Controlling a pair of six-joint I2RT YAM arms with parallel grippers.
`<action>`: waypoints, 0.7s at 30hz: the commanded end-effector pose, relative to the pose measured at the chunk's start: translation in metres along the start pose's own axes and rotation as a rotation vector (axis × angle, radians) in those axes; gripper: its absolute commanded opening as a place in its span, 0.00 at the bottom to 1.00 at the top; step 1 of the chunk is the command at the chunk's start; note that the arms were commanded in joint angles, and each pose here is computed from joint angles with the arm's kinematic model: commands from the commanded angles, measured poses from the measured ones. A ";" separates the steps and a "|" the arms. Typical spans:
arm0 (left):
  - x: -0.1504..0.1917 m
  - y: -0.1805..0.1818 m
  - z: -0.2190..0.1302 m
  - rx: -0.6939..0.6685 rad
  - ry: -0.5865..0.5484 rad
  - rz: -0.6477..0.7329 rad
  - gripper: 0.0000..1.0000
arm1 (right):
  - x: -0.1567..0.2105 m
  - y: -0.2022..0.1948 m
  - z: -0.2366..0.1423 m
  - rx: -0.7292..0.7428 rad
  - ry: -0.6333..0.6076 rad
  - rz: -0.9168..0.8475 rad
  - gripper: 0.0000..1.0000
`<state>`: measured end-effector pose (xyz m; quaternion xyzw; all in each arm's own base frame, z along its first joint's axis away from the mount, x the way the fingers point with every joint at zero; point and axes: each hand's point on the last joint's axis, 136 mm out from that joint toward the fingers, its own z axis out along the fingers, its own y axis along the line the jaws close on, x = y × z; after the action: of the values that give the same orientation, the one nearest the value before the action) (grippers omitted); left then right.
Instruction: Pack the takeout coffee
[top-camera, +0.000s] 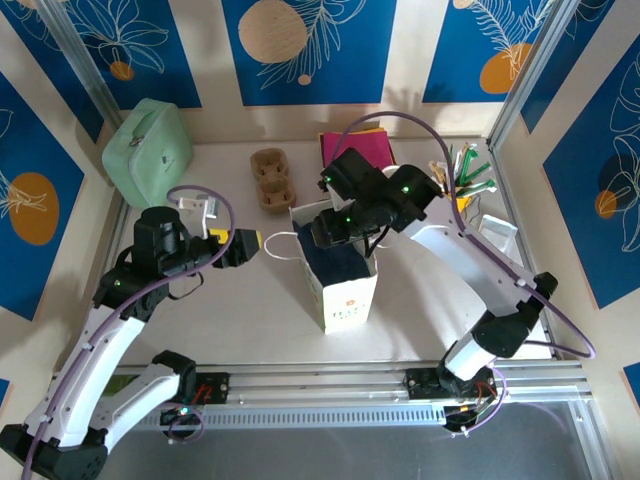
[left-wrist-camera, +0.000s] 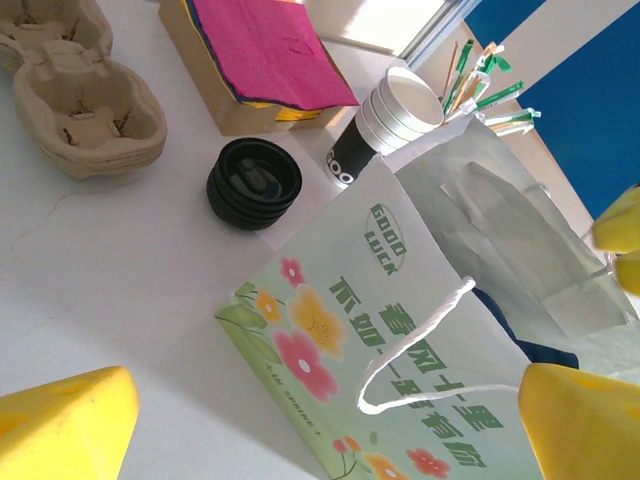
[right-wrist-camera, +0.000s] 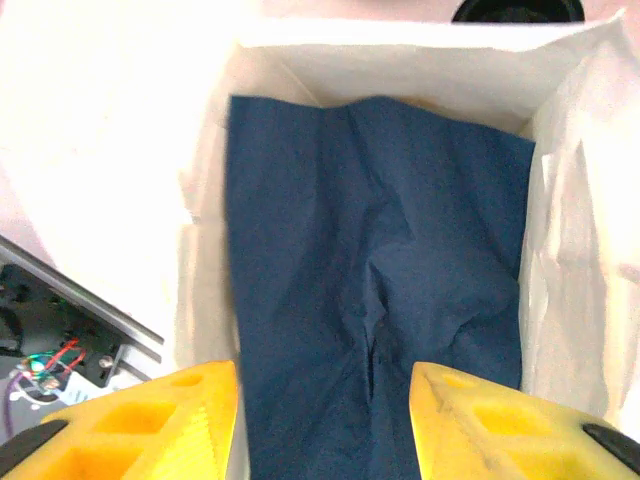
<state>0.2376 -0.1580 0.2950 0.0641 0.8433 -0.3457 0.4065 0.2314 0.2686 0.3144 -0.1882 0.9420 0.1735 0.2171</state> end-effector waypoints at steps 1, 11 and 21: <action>-0.012 0.001 -0.008 -0.021 -0.056 0.033 0.99 | -0.004 0.004 -0.035 -0.047 -0.085 -0.028 0.49; -0.032 0.039 -0.024 -0.254 -0.214 0.074 0.99 | -0.016 -0.050 -0.090 0.047 -0.364 0.045 0.67; -0.043 0.126 -0.055 -0.746 -0.452 0.173 0.99 | 0.018 -0.183 -0.114 0.422 -0.676 0.322 0.89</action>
<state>0.2725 -0.0613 0.2800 -0.0478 0.8238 -0.0956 0.5568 0.2431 0.0955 0.3502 0.0030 0.8849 0.1104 0.4525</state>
